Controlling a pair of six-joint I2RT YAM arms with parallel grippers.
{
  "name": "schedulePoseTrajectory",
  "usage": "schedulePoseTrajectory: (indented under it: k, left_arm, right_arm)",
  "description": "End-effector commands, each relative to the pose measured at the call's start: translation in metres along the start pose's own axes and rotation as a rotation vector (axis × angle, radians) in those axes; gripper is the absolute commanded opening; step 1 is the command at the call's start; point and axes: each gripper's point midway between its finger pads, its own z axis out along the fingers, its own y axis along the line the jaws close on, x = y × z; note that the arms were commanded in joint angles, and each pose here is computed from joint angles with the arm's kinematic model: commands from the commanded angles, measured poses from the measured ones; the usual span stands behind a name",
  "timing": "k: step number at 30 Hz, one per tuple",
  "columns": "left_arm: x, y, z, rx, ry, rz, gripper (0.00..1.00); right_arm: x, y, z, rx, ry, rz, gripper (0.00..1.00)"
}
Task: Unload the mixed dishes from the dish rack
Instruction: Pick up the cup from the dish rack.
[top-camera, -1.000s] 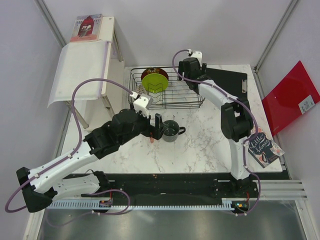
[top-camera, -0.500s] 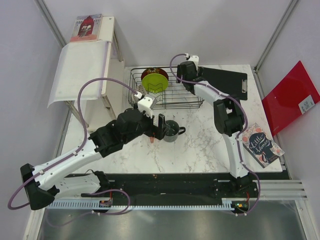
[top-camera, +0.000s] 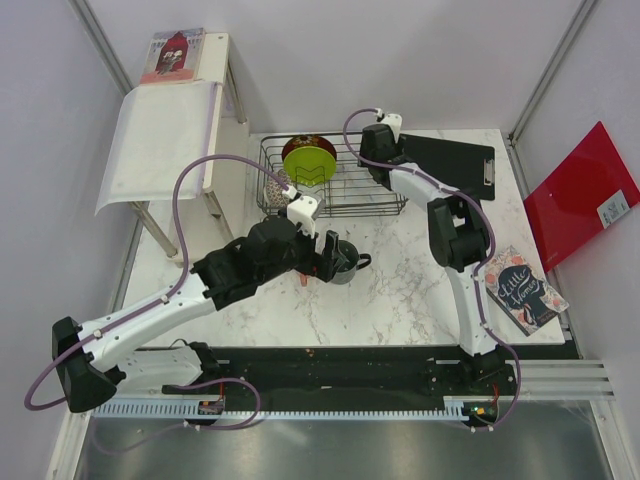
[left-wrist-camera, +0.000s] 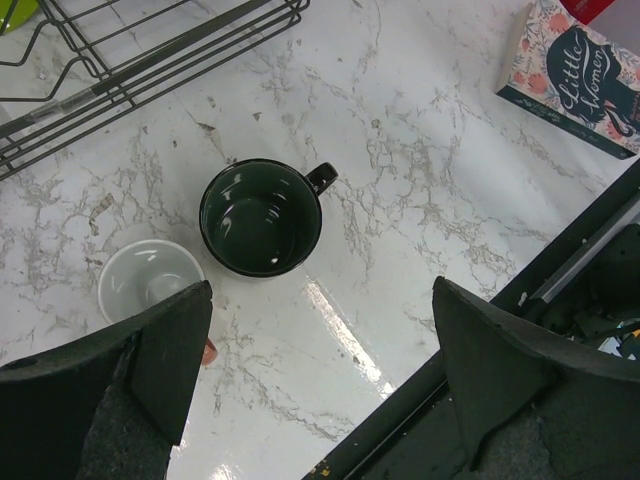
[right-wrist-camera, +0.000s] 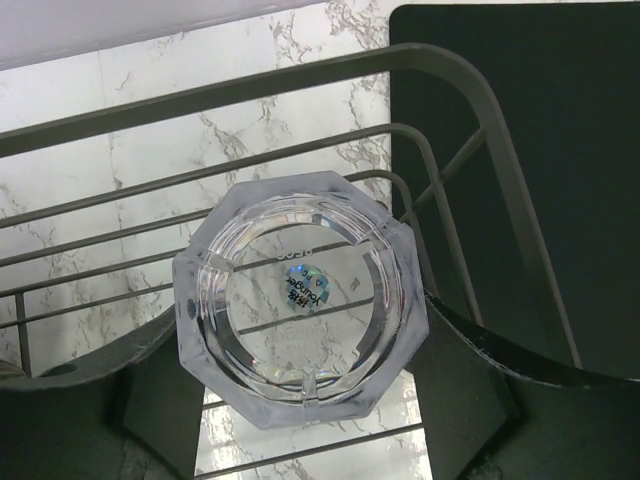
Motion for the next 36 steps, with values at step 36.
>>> schedulePoseTrajectory:
  k: [36]
  left_arm:
    - [-0.062,-0.039,-0.018,0.391,-0.382,-0.385,0.98]
  right_arm:
    - [-0.023,-0.014,-0.434,-1.387,-0.128,0.928,0.00]
